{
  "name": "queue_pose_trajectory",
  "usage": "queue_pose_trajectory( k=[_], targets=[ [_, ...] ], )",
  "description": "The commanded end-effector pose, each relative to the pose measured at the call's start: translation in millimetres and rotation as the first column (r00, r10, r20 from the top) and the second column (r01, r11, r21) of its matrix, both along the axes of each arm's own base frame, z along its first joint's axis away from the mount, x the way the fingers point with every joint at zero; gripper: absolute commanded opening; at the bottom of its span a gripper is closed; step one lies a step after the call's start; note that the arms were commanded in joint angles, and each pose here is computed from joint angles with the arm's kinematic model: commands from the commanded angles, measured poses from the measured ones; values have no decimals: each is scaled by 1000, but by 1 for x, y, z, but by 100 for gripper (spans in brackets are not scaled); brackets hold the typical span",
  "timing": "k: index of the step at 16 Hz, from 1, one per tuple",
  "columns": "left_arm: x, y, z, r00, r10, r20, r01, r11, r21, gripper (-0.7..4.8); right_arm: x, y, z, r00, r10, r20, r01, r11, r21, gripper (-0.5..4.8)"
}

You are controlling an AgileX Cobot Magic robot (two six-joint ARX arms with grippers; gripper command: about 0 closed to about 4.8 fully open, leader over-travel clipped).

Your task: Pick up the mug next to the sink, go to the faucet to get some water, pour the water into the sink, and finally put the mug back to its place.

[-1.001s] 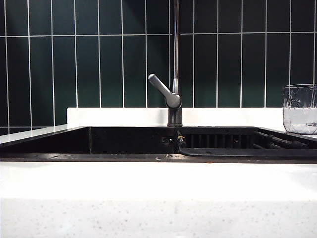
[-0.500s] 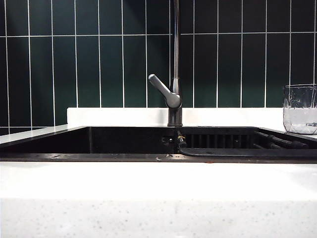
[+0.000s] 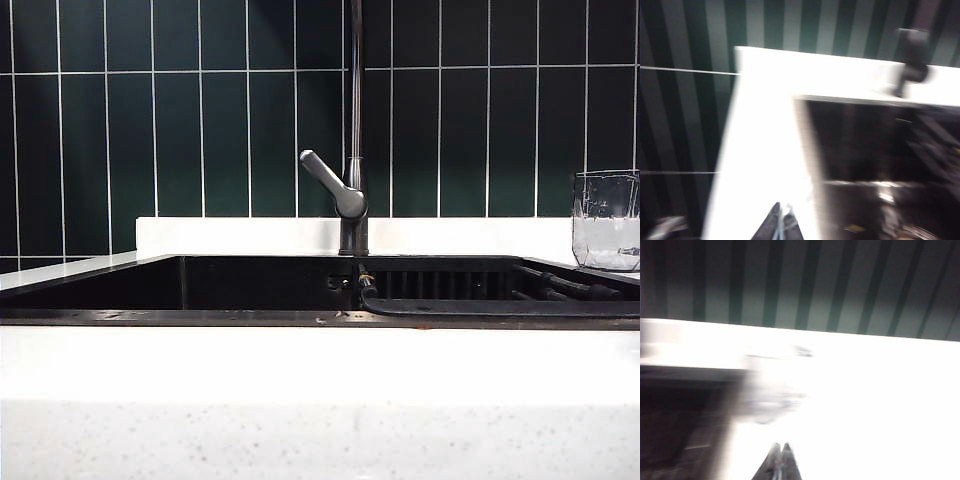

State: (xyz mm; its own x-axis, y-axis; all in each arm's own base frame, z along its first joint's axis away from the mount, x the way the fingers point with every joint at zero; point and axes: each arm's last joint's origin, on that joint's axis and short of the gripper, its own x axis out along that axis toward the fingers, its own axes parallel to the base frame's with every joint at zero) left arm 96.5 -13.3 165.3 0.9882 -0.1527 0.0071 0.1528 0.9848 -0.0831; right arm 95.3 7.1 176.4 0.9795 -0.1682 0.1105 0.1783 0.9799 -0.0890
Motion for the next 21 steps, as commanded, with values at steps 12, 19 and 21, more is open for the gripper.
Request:
queue_pose_trajectory(
  k=[12, 19, 21],
  targets=[
    [1, 12, 2, 992, 126, 13, -126, 992, -4, -5, -2, -29, -3, 955, -297, -18, 297, 955, -5, -5],
    [1, 12, 2, 992, 124, 14, -124, 992, -5, -5, 1, -23, -5, 996, -79, -36, 78, 997, -26, -5],
    [1, 12, 2, 992, 124, 15, -124, 992, -5, -5, 2, -15, -10, 976, 201, -87, -204, 978, -32, -5]
  ],
)
